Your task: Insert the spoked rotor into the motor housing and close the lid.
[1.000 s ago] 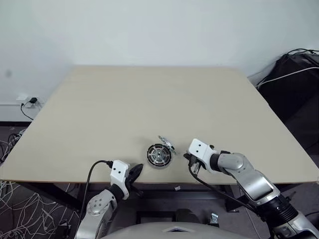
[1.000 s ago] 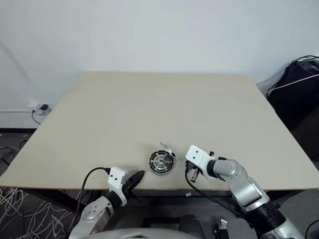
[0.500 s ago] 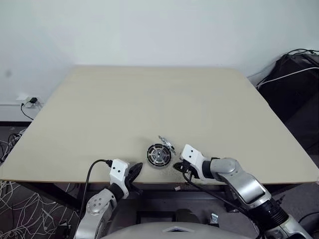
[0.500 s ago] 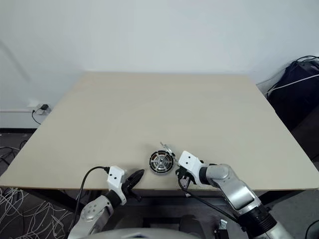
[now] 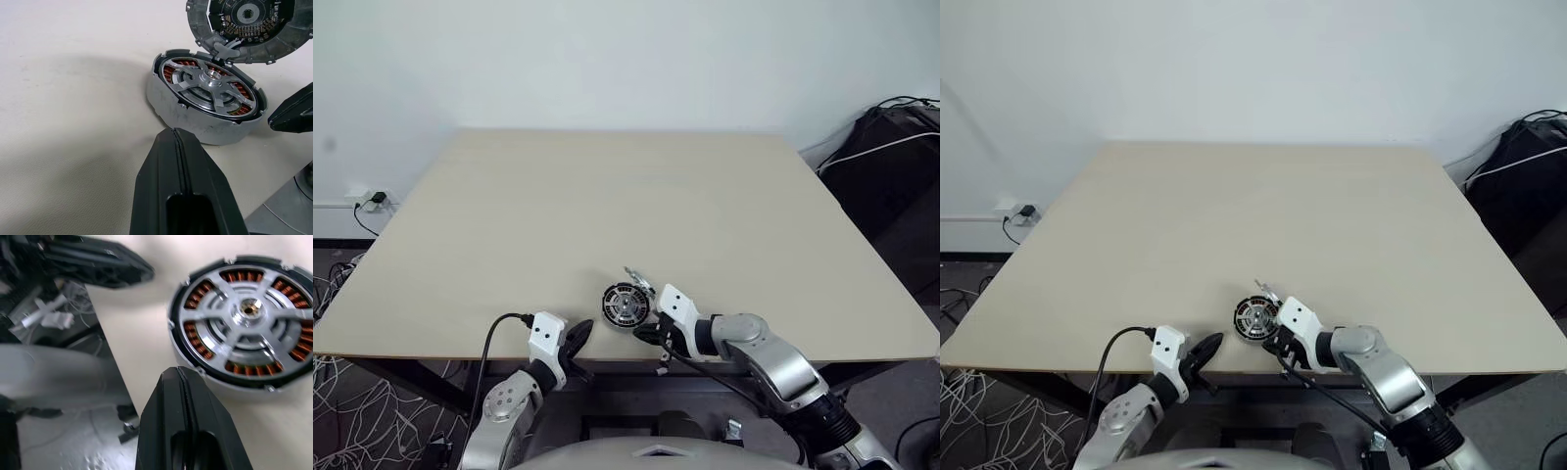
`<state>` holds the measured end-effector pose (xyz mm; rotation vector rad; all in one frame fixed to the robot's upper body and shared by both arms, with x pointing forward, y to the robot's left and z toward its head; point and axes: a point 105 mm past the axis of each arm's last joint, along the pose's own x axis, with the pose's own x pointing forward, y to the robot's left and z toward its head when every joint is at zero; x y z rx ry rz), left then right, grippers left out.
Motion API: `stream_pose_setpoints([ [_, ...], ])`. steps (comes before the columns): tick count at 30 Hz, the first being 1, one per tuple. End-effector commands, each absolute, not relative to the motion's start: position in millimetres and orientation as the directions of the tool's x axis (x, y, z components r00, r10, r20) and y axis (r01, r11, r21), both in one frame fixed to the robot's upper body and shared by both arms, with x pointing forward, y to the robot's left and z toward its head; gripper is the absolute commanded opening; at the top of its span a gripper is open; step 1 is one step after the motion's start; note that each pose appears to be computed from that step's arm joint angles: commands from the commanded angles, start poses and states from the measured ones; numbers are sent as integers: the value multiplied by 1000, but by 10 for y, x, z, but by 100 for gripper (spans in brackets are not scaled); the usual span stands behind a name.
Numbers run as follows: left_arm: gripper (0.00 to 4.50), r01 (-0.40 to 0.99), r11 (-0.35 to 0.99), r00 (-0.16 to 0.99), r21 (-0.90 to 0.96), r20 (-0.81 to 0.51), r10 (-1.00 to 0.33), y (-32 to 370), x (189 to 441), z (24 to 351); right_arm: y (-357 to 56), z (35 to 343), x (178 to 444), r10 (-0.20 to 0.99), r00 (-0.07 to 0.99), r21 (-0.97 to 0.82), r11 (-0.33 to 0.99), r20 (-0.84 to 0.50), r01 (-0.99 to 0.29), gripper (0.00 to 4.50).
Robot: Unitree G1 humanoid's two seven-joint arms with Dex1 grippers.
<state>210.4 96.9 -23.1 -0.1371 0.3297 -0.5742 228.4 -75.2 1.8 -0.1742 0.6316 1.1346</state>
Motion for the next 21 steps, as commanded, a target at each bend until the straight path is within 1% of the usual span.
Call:
stream_pose_setpoints([
  [1, 0, 526, 826, 802, -204, -206, -561, 943, 2175, -70, -694, 128, 2350, 816, 297, 199, 440, -495, -876, 2],
  [12, 0, 519, 831, 808, -200, -203, -553, 958, 2187, -70, -529, 130, 2398, 833, 302, 224, 439, -463, -870, 2],
  [18, 0, 516, 832, 808, -202, -206, -551, 966, 2175, -87, -527, 114, 2405, 825, 306, 186, 434, -475, -881, 2],
  [21, 0, 518, 831, 806, -205, -209, -554, 960, 2168, -101, -512, 158, 2333, 854, 258, 217, 385, -451, -897, 2],
])
